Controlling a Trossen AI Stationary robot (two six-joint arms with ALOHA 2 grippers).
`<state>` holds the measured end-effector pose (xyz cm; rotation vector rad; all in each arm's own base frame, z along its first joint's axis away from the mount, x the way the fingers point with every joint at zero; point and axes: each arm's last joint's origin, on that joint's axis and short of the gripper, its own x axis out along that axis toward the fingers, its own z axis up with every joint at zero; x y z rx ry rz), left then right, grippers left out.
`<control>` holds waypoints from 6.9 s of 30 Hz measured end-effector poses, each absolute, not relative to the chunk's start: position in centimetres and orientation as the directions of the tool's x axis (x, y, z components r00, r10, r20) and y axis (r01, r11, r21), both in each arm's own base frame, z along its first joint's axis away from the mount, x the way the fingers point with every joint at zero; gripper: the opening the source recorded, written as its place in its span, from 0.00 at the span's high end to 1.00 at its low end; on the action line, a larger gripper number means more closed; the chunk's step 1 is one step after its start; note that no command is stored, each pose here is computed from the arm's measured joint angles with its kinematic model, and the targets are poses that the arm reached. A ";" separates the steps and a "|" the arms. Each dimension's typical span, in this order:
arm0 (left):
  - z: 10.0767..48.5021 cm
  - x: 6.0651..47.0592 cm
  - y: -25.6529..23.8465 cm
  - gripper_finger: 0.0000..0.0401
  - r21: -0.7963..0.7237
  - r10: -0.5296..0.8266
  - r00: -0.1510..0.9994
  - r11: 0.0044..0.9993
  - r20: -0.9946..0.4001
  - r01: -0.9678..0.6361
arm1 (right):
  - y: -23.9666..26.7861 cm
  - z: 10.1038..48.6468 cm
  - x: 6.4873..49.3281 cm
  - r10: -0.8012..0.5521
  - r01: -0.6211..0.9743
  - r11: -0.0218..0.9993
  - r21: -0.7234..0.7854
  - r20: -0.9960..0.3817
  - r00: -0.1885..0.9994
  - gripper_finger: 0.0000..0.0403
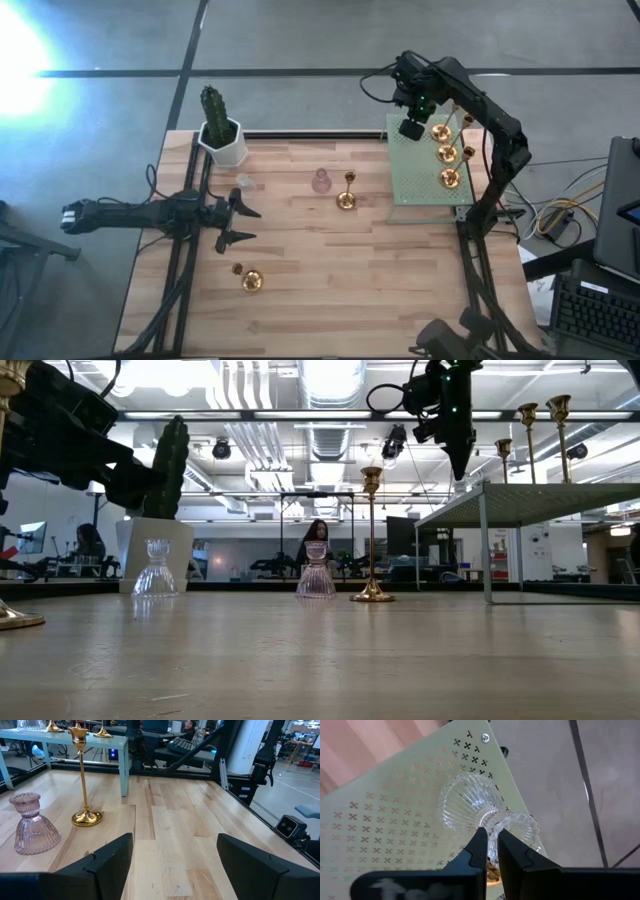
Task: Pick & Place candle stick holders
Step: Put the bottom transparent glass candle holder on the shelf, then put the top gold candle holder on the shelf
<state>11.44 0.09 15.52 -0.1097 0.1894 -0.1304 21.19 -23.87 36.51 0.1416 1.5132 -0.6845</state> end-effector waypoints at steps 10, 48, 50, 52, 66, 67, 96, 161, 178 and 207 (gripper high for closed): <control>15.5 11.4 0.1 0.27 -0.121 -0.139 0.974 0.986 -0.180 0.119 | -23.9 36.5 21.2 -0.322 0.509 0.798 -0.322 -0.942 -0.091 0.96; 15.5 11.4 0.1 0.27 -0.121 -0.139 0.974 0.986 -0.180 0.119 | -23.3 37.0 20.7 -0.314 0.534 0.784 -0.316 -0.944 -0.097 0.55; 15.5 11.4 0.1 0.27 -0.121 -0.139 0.974 0.986 -0.180 0.119 | -23.1 37.1 20.6 -0.318 0.536 0.783 -0.317 -0.943 -0.093 0.51; 15.5 11.4 0.1 0.27 -0.121 -0.139 0.974 0.986 -0.181 0.119 | -23.0 37.4 20.5 -0.324 0.538 0.780 -0.318 -0.942 -0.088 0.47; 15.5 11.4 0.1 0.27 -0.121 -0.139 0.974 0.986 -0.180 0.119 | -20.0 41.2 19.7 -0.429 0.525 0.777 -0.348 -0.903 0.036 0.36; 15.5 11.4 0.1 0.27 -0.121 -0.139 0.974 0.986 -0.180 0.119 | -19.6 41.9 19.6 -0.446 0.525 0.775 -0.352 -0.893 0.059 0.36; 15.5 11.4 0.1 0.27 -0.121 -0.140 0.974 0.986 -0.180 0.119 | 1.1 48.9 21.4 -0.238 0.290 0.955 -0.066 -0.756 0.610 0.52; 15.3 11.4 0.1 0.27 -0.124 -0.140 0.970 0.985 -0.200 0.116 | 10.4 20.2 30.1 -0.654 0.771 0.634 0.059 -0.491 0.576 0.62; 15.3 11.4 0.1 0.27 -0.125 -0.140 0.969 0.985 -0.204 0.116 | 6.3 16.3 34.4 -0.833 0.920 0.385 0.068 -0.403 0.378 0.66; 15.2 11.4 0.1 0.27 -0.126 -0.140 0.968 0.985 -0.208 0.115 | 0.0 14.5 35.8 -0.916 0.971 0.228 -0.066 -0.351 0.192 0.79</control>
